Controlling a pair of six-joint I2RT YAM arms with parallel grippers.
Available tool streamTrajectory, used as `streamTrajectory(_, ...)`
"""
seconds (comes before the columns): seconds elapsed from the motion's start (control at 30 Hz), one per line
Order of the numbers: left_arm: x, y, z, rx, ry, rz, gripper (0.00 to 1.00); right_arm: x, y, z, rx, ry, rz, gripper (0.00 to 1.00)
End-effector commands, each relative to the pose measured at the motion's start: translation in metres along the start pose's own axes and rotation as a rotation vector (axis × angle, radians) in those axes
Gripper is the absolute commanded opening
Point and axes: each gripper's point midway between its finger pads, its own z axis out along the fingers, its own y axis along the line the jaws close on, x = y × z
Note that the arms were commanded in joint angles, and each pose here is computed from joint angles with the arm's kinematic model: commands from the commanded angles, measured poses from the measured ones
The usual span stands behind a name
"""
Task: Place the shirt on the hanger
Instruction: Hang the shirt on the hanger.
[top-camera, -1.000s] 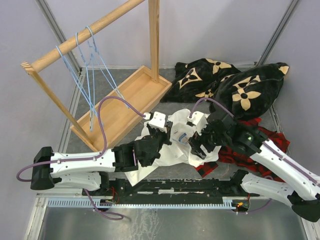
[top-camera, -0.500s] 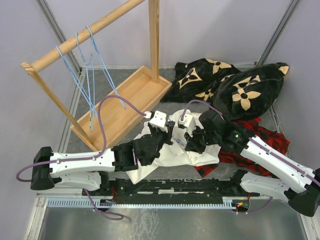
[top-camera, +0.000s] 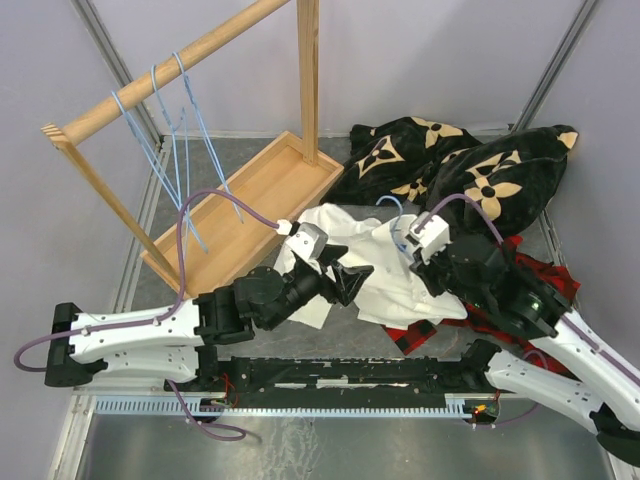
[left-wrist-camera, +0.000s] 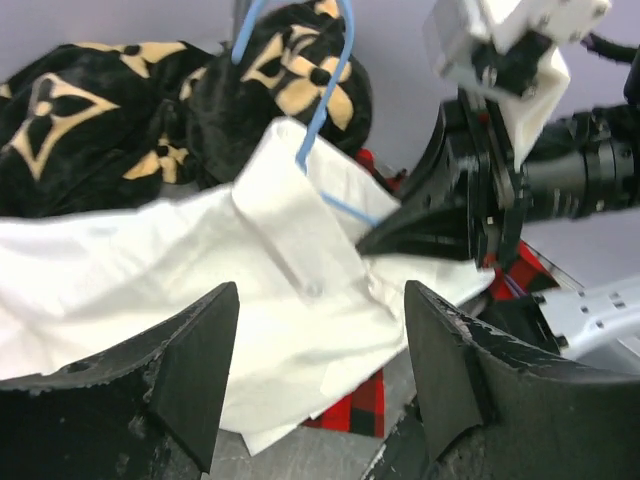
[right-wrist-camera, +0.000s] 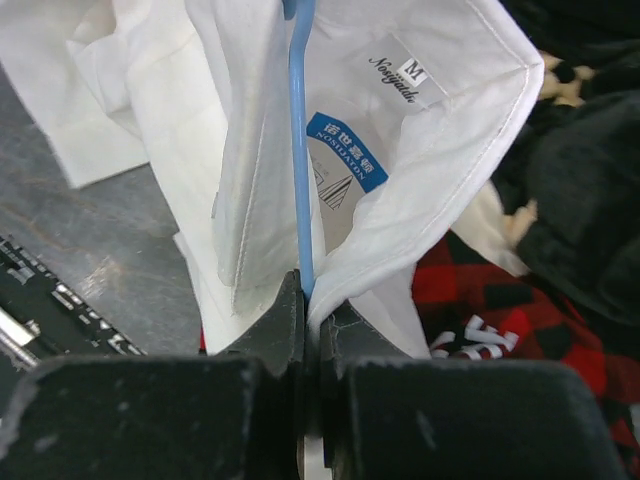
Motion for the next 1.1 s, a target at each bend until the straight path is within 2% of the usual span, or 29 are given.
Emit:
streamTrajectory(0.0, -0.003, -0.028, -0.013, 0.169, 0.045, -0.001, 0.74, -0.015, -0.034, -0.031, 0.173, -0.125, 0.033, 0.0)
streamTrajectory(0.1, -0.004, -0.03, -0.021, 0.198, 0.088, 0.039, 0.74, -0.028, -0.031, -0.06, 0.127, -0.22, 0.016, 0.0)
streamTrajectory(0.2, -0.022, -0.028, -0.032, 0.212, 0.097, 0.102, 0.75, -0.03, -0.028, -0.087, 0.092, -0.246, -0.001, 0.0)
streamTrajectory(0.4, -0.074, -0.019, -0.057, 0.221, 0.068, 0.264, 0.83, -0.028, -0.001, -0.103, -0.084, -0.181, -0.053, 0.0)
streamTrajectory(0.53, -0.085, -0.005, -0.062, 0.174, 0.056, 0.355, 0.86, -0.033, 0.021, -0.106, -0.209, -0.171, -0.055, 0.0)
streamTrajectory(0.6, -0.084, -0.004, -0.06, 0.18, 0.069, 0.405, 0.91, -0.036, 0.03, -0.109, -0.262, -0.181, -0.054, 0.0)
streamTrajectory(0.77, -0.069, -0.02, -0.056, 0.284, 0.145, 0.49, 0.91, -0.039, 0.048, -0.117, -0.375, -0.219, -0.096, 0.0)
streamTrajectory(0.93, -0.046, -0.053, -0.063, 0.483, 0.228, 0.49, 0.9, -0.038, 0.058, -0.122, -0.441, -0.233, -0.133, 0.0)
streamTrajectory(1.07, -0.027, -0.058, -0.061, 0.525, 0.304, 0.501, 0.88, -0.038, 0.066, -0.124, -0.49, -0.244, -0.163, 0.0)
